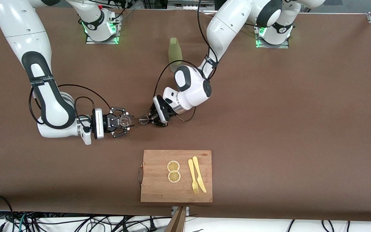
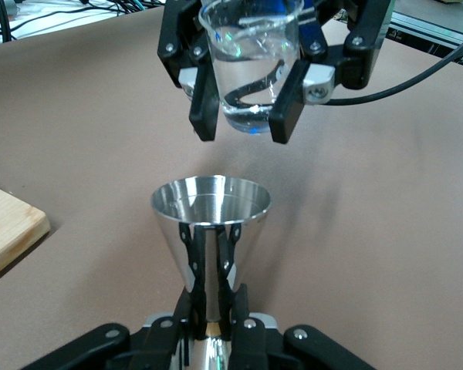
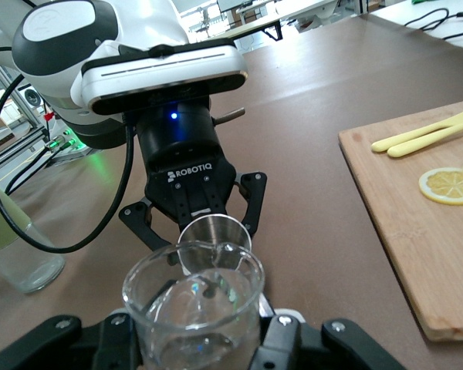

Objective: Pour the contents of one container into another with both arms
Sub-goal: 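Bring the glass above the jigger held by the left gripper, then tilt the glass with the right gripper, pouring liquid into the jigger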

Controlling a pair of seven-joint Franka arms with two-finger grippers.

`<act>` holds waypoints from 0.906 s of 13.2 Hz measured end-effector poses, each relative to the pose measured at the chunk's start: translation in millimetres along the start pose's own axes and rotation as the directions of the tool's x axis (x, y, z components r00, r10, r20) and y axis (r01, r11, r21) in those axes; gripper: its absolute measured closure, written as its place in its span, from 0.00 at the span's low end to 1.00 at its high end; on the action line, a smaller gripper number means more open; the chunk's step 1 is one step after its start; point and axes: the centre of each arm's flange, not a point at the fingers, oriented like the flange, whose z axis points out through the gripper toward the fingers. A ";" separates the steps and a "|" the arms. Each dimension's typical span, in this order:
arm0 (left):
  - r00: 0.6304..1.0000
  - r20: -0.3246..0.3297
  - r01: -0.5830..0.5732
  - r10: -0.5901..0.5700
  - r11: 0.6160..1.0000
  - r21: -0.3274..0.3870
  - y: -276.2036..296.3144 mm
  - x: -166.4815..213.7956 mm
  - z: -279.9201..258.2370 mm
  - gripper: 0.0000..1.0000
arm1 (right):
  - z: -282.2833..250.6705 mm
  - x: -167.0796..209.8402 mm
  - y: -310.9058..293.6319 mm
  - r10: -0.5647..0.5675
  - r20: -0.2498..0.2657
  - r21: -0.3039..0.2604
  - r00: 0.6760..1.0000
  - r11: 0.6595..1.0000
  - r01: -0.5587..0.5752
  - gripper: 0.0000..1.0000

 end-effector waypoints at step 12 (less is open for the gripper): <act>1.000 0.000 -0.006 0.006 0.998 0.063 19.7 1.1 3.5 0.79 | 6.6 40.9 -9.2 0.072 0.217 0.026 0.974 0.997 -0.079 0.59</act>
